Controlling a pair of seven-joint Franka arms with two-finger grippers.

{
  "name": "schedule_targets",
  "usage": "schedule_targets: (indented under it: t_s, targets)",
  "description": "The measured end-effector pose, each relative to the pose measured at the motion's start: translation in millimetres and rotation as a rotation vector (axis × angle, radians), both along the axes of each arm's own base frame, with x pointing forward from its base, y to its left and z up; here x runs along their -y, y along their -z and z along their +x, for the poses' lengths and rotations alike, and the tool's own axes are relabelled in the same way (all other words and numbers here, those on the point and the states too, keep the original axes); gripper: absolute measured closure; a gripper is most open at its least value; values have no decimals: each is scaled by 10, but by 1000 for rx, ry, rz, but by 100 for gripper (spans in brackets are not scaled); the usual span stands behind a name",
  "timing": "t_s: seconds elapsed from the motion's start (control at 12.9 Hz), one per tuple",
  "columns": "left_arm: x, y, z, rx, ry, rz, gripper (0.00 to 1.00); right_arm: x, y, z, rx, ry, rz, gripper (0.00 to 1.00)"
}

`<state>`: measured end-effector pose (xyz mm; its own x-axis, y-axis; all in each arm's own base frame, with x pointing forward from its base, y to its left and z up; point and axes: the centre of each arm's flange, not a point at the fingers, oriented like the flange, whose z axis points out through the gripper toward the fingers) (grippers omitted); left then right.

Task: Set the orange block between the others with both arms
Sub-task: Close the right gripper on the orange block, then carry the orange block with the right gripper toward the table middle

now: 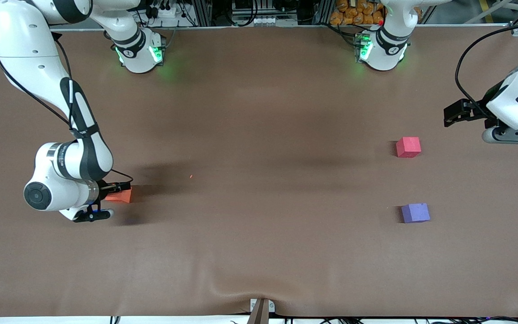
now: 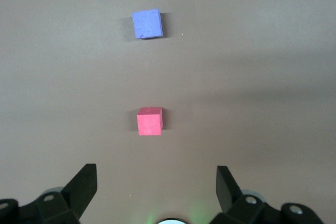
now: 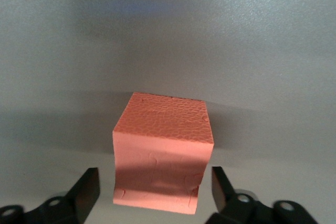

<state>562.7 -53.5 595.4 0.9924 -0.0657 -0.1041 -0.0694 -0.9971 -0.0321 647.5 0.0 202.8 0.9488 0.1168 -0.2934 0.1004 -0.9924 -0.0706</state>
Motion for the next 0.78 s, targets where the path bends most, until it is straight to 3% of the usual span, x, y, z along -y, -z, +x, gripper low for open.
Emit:
schedule_targets:
  t_s: [0.23, 0.47, 0.78]
  targets:
    - [0, 0, 0, 0, 0, 0, 0, 6, -23, 35, 23, 5, -2, 43]
    - [0, 0, 0, 0, 0, 0, 0, -16, -98, 112, 59, 3, -2, 46]
    - [-1, 1, 0, 0, 0, 0, 0, -505, -649, 368, 171, -28, 10, 51]
